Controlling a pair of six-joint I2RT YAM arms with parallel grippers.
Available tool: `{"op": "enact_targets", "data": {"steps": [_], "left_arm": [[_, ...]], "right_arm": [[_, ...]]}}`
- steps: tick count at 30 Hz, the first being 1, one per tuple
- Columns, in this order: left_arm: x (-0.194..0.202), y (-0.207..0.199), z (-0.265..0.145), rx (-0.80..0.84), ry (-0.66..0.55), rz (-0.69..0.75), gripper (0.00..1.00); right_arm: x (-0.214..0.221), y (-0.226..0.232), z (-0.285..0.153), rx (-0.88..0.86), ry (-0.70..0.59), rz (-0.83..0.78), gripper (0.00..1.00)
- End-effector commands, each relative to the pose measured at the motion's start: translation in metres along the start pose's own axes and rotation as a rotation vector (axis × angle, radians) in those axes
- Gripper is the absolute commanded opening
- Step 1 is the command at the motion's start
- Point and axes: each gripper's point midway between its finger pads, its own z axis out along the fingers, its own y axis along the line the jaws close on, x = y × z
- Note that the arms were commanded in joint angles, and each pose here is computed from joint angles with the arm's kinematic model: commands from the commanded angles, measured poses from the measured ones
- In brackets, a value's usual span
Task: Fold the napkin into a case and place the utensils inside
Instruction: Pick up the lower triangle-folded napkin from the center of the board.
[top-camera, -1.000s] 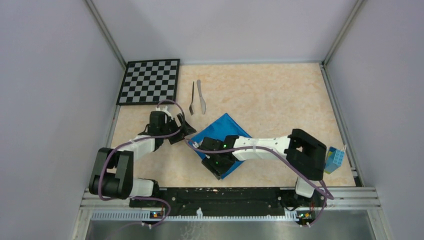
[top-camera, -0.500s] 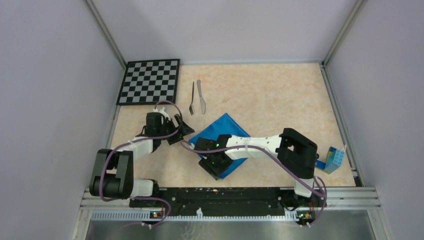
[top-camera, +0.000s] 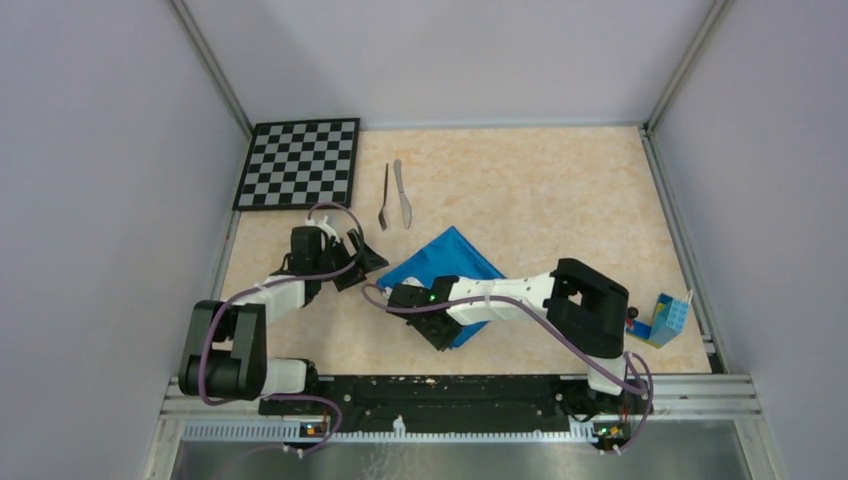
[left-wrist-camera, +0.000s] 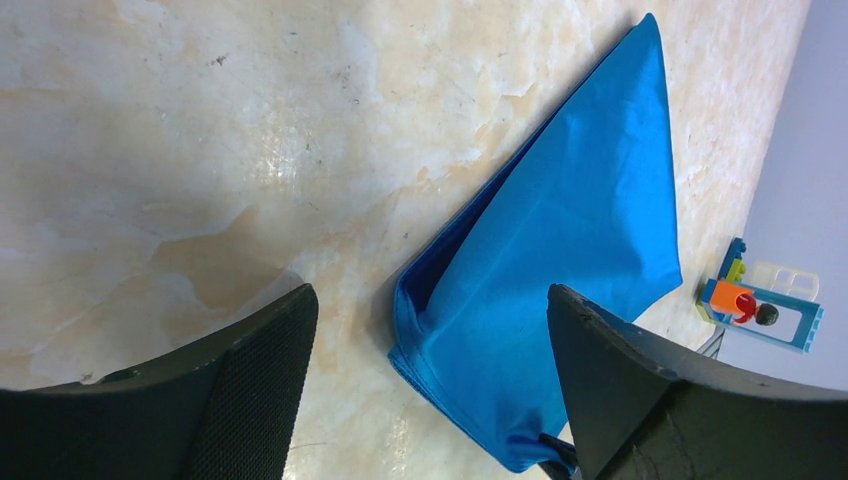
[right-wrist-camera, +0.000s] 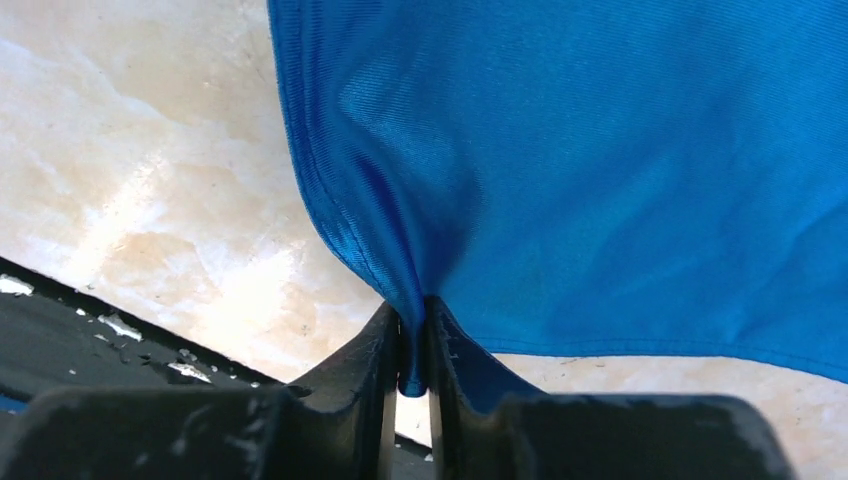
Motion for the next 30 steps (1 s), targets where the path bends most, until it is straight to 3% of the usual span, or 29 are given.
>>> {"op": "enact_targets", "data": {"steps": [1, 3, 8, 12, 17, 26, 30], "left_arm": [[0.018, 0.020, -0.005, -0.065, 0.036, -0.017, 0.90], [0.021, 0.019, -0.006, -0.058, 0.044, -0.024, 0.90], [0.032, 0.013, -0.010, -0.021, 0.071, -0.075, 0.91], [0.045, 0.002, -0.015, 0.035, 0.084, -0.196, 0.91], [0.062, -0.006, -0.015, 0.067, 0.080, -0.273, 0.90], [0.070, 0.001, -0.002, 0.003, 0.092, -0.336, 0.86], [0.063, 0.006, 0.007, -0.024, 0.082, -0.319, 0.80]], "right_arm": [[0.009, -0.013, 0.041, 0.116, -0.043, 0.012, 0.09], [-0.004, -0.009, 0.026, 0.087, -0.114, 0.013, 0.00], [-0.031, 0.008, -0.012, -0.109, -0.276, 0.067, 0.00], [-0.042, 0.013, -0.031, -0.293, -0.359, 0.146, 0.00], [-0.044, 0.015, -0.046, -0.428, -0.388, 0.209, 0.00], [-0.048, 0.001, -0.073, -0.511, -0.463, 0.258, 0.00], [-0.047, -0.001, -0.079, -0.538, -0.480, 0.263, 0.00]]}}
